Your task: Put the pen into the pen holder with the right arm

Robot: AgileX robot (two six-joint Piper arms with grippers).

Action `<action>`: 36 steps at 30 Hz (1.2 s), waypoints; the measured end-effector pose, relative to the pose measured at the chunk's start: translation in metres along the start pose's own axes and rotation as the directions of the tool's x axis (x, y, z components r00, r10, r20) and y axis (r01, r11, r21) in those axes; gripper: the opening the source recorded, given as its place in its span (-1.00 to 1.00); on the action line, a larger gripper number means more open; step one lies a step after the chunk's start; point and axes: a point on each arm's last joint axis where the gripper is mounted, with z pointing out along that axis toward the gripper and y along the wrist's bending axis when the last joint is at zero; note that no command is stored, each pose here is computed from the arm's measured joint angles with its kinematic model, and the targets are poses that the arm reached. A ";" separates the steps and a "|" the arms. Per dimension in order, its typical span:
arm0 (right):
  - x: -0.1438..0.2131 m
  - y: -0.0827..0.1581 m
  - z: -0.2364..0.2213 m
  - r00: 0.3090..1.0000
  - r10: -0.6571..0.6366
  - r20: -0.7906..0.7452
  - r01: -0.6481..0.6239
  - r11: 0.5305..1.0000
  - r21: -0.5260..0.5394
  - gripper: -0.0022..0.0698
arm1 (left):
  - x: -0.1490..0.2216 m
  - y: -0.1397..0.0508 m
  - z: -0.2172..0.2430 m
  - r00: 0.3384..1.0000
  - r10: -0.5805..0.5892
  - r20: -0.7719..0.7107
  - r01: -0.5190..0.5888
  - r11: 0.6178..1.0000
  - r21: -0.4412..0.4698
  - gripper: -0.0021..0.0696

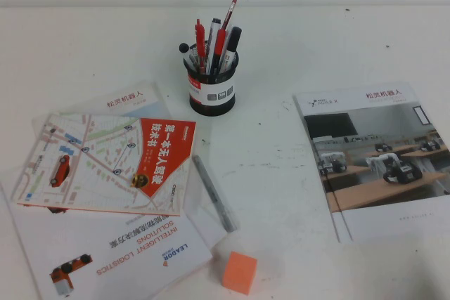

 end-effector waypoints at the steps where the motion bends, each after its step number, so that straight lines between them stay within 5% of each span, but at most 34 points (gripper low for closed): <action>1: 0.000 0.000 0.000 1.000 0.000 0.000 0.000 1.000 0.000 -0.99 | 0.000 0.000 0.000 1.000 0.000 0.000 0.000 1.000 0.000 -0.95; 25: -0.001 0.000 0.000 1.000 -0.002 0.012 0.002 1.000 0.001 -0.99 | 0.000 0.000 0.000 1.000 0.000 0.000 0.000 1.000 0.000 -0.95; 30: -0.003 0.003 0.000 0.993 0.114 0.032 -0.112 0.993 -0.038 -0.99 | 0.000 0.000 0.000 1.000 0.000 0.000 0.000 1.000 0.000 -0.95; 33: -0.006 0.009 -0.001 0.945 0.325 0.030 -0.320 0.941 -0.111 -0.99 | 0.000 0.000 0.000 1.000 0.000 0.000 0.000 1.000 0.000 -0.95; 36: -0.012 0.016 -0.002 0.773 0.634 -0.013 -0.621 0.753 -0.220 -0.99 | 0.000 0.000 0.000 1.000 0.000 0.000 0.000 1.000 0.000 -0.95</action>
